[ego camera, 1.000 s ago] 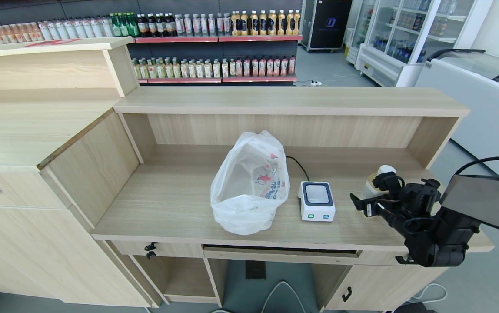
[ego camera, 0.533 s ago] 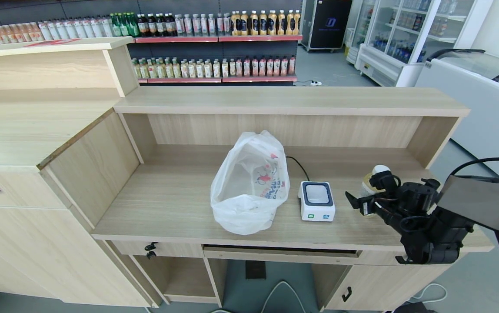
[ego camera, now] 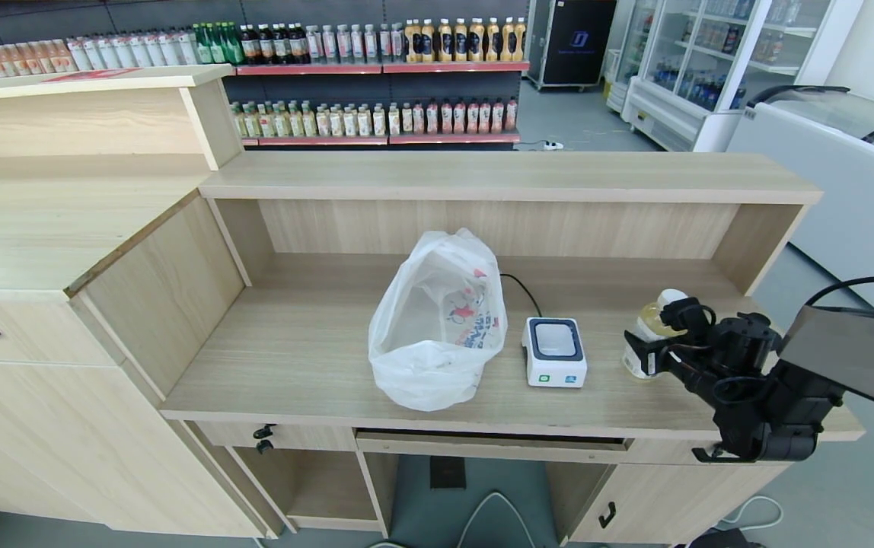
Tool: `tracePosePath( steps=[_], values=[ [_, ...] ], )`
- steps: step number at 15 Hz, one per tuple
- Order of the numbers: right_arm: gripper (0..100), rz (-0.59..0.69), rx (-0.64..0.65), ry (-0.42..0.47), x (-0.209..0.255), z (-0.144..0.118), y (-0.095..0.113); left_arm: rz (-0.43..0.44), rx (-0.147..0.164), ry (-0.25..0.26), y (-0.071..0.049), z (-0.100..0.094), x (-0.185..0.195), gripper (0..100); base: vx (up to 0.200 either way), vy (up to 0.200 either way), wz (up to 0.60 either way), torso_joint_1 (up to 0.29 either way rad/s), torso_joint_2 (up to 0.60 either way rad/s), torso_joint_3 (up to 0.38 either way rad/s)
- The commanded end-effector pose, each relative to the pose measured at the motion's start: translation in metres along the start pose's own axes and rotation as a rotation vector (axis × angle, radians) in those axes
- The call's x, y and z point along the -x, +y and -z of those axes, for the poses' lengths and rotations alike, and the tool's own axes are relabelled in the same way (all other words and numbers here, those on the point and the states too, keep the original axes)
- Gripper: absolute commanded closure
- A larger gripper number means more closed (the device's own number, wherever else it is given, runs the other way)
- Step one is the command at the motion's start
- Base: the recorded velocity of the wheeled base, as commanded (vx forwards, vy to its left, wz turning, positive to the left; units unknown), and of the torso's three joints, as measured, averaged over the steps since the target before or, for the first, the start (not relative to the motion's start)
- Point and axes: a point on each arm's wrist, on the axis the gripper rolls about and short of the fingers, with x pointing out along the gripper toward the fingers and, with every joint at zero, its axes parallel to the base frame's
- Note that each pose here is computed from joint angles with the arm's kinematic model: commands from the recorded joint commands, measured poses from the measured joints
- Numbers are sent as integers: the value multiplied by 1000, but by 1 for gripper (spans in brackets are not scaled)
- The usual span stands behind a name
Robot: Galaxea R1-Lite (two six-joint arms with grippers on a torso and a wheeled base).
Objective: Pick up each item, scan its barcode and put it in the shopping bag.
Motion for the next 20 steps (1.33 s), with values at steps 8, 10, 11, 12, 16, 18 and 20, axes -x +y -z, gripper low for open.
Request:
tracePosePath(
  steps=[8, 10, 11, 12, 16, 18, 20],
  values=[
    [100, -20, -102, -52, 13, -39, -12, -1, 1, 0, 0, 0, 0, 0, 0, 0, 0, 0, 0, 0],
    [100, -145, -236, -80, 42, -105, -15, -1, -1, 0, 0, 0, 0, 0, 0, 0, 0, 0, 0, 0],
    [100, -218, -279, -83, 59, -132, -15, -1, 1, 0, 0, 0, 0, 0, 0, 0, 0, 0, 0, 0],
    [100, -277, -331, -95, 79, -158, -15, -1, -1, 0, 0, 0, 0, 0, 0, 0, 0, 0, 0, 0],
    [100, -588, -620, -152, 164, -262, -2, -1, 1, 0, 0, 0, 0, 0, 0, 0, 0, 0, 0, 0],
    [100, -729, -667, -131, 204, -296, 6, -1, 1, 0, 0, 0, 0, 0, 0, 0, 0, 0, 0, 0],
    [100, -852, -654, -113, 232, -307, 18, -1, 1, 0, 0, 0, 0, 0, 0, 0, 0, 0, 0, 0]
  ],
)
